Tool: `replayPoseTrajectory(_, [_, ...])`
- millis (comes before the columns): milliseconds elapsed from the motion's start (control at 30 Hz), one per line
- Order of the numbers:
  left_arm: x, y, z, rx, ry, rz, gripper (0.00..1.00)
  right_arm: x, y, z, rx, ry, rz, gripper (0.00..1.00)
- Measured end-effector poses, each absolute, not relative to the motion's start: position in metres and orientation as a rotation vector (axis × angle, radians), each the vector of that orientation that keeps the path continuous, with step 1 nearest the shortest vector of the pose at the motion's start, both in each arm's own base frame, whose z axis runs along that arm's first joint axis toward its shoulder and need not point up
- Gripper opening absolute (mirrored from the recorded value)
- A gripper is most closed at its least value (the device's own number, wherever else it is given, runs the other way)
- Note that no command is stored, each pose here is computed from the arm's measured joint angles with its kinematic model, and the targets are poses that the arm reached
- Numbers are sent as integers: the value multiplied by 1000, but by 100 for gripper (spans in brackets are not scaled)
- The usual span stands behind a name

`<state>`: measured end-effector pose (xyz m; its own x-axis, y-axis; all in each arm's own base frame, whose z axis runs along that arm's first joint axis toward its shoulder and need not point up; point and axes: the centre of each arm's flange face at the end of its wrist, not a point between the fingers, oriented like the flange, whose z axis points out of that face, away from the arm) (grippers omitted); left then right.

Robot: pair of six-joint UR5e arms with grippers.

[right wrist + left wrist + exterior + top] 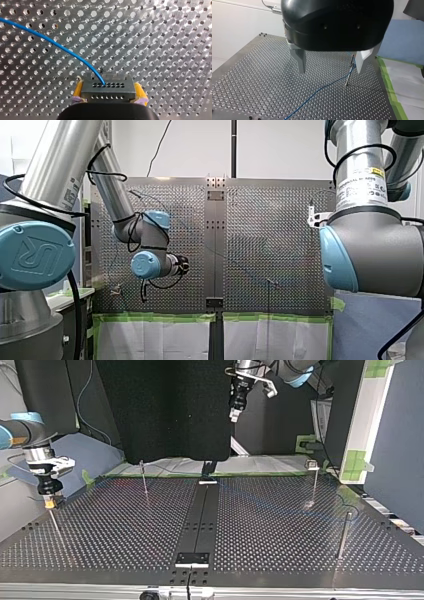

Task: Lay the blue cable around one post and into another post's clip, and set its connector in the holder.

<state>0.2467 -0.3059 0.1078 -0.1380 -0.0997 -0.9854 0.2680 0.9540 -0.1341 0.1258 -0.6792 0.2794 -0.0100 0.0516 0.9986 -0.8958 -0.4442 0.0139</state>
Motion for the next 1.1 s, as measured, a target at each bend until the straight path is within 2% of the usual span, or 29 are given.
replayPoseTrajectory(900, [247, -306, 108, 127, 1681, -318, 98, 128, -679, 279, 1491, -922, 1570, 0])
replayPoseTrajectory(933, [247, -306, 108, 127, 1680, -318, 98, 128, -679, 279, 1491, -922, 1569, 4])
replayPoseTrajectory(967, [247, -306, 108, 127, 1681, -318, 98, 128, -679, 279, 1490, -923, 1569, 4])
replayPoseTrajectory(1033, [247, -306, 108, 127, 1681, -317, 98, 128, -680, 279, 1487, -925, 1567, 13])
replayPoseTrajectory(1067, [247, -306, 108, 127, 1681, -317, 98, 128, -680, 279, 1485, -926, 1566, 13])
replayPoseTrajectory(1100, [247, -306, 108, 128, 1682, -317, 98, 128, -680, 279, 1484, -927, 1565, 22])
